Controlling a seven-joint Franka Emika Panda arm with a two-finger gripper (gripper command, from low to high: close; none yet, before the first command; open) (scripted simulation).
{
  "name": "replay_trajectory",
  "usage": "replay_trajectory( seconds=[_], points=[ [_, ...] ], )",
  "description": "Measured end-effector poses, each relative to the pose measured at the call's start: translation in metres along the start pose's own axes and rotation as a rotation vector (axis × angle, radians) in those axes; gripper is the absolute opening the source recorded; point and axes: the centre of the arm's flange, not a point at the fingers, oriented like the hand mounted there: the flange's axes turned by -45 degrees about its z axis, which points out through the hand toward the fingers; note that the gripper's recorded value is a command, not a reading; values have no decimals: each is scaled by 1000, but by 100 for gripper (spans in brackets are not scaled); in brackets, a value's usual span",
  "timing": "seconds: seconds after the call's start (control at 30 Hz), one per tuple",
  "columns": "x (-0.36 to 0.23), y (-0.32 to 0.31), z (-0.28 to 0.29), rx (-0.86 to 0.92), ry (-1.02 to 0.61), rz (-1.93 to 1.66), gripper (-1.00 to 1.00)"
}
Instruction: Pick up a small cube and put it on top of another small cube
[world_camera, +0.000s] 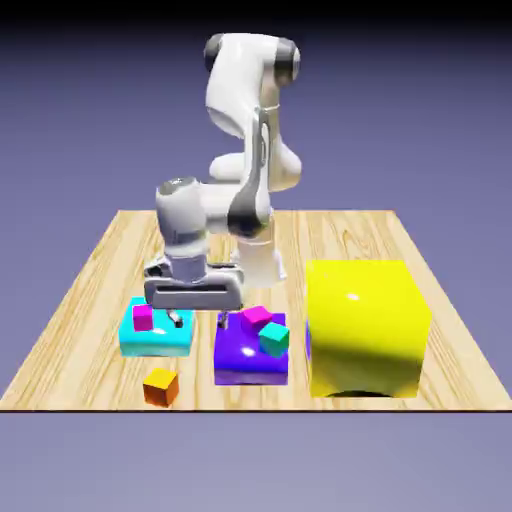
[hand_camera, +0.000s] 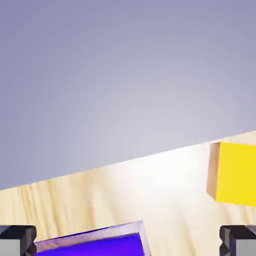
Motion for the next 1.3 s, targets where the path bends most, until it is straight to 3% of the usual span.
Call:
replay_trajectory(
  seconds=[0.57, 0.7, 0.73, 0.8, 1.0, 1.3],
  points=[
    [59, 71, 64, -121, -275, 87, 0],
    [46, 78, 127, -120, -276, 87, 0],
    [45, 79, 132, -121, -275, 87, -100],
    [45, 79, 132, -120, -275, 87, -100],
    [70, 62, 31, -82, -214, 105, -100],
    [14, -21, 29, 16, -340, -117, -100]
  ],
)
